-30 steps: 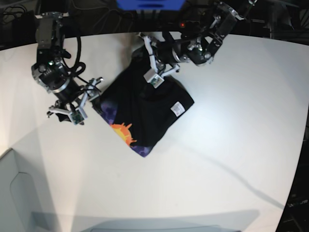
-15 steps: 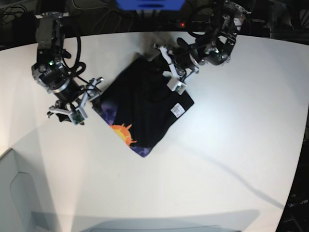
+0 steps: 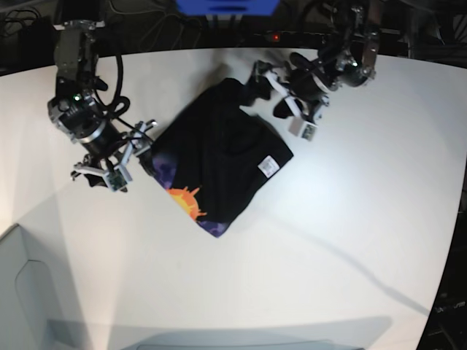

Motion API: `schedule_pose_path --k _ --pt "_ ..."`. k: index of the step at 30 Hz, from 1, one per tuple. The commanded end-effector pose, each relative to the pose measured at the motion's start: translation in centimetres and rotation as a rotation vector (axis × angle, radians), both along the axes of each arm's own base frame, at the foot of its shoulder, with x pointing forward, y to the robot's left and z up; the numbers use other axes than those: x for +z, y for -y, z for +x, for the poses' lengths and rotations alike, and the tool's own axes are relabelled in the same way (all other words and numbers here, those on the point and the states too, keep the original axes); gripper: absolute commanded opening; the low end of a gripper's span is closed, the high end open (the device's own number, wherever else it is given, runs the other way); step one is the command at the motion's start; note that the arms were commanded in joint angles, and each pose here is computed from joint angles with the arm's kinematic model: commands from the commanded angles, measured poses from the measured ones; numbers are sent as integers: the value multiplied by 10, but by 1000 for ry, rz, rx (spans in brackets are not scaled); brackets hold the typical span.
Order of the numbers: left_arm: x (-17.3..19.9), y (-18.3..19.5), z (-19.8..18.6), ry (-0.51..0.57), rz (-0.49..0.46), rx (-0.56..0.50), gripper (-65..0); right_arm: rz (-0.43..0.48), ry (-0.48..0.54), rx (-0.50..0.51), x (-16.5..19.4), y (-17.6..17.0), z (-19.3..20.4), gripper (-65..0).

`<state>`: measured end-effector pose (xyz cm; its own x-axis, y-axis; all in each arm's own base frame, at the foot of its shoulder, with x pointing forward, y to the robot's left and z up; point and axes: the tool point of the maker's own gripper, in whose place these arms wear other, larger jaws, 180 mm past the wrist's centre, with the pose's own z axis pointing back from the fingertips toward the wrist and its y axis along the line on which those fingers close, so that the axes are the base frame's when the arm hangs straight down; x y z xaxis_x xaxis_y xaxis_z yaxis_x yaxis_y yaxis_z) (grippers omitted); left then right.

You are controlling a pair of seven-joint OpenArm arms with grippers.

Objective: Fold the T-shirt properly
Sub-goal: 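Drag the grasped shirt edge with the left gripper toward the right gripper, then release with the left gripper and bring the right gripper to the purple-printed edge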

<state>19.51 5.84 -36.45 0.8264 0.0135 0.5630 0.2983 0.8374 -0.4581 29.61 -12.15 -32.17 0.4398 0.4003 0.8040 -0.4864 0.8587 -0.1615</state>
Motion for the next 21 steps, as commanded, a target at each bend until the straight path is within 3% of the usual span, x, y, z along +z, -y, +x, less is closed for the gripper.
schedule_pose_path --k 1,5,18,21 --pt "12 -3 13 44 -35 45 -130 14 47 25 13 -5 5 -258" --pt "9 -18 32 46 -66 174 -130 14 47 26 13 -5 5 -258" --pt "-18 -12 56 -21 -114 211 -139 13 59 22 16 -4 8 -259" --pt "-21 -13 61 -26 -115 213 -247 14 58 23 16 -4 8 -259"
